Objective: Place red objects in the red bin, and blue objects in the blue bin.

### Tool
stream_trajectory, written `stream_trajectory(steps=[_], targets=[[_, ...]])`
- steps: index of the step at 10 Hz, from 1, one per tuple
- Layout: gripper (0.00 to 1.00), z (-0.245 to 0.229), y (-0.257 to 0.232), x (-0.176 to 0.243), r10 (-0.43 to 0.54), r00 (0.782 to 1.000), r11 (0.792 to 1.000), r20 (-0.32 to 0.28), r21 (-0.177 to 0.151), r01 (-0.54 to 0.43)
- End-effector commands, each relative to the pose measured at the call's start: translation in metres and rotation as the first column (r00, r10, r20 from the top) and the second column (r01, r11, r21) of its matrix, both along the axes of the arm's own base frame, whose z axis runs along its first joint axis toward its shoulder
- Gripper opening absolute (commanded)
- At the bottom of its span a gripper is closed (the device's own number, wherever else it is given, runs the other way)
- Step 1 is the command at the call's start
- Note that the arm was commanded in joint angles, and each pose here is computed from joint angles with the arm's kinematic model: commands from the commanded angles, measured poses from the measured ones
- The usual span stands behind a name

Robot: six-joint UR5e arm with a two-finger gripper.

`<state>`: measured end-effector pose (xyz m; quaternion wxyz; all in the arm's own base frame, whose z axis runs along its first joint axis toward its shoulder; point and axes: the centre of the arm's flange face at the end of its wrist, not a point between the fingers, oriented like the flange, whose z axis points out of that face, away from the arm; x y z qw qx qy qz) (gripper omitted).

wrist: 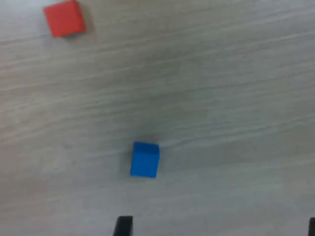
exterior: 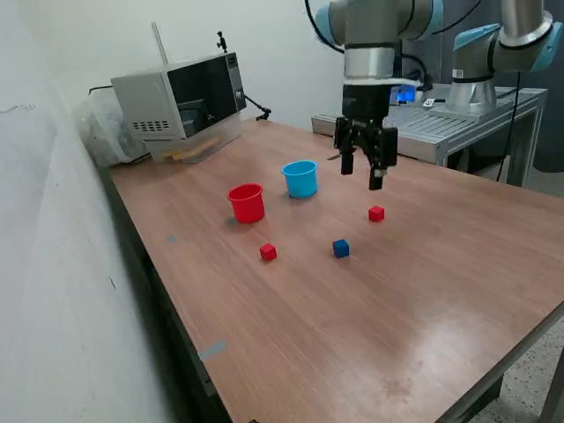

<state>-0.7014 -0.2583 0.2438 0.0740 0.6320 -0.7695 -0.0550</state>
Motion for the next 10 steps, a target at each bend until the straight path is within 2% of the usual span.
stream_trajectory(steps=[1, 5, 7, 10], targets=[[1.0, -0.091, -0.005, -0.018, -0.01, 0.999, 1.0, 0.052, 0.012, 0.009], [1.0, -0.127, 0.006, -0.023, -0.019, 0.997, 1.0, 0.075, 0.017, 0.018], [1.0, -0.13, 0.018, -0.03, 0.006, 0.997, 1.0, 0.074, 0.021, -0.008], [1.0, -0.129, 0.039, -0.037, -0.006, 0.998, 1.0, 0.064, 0.022, 0.005]])
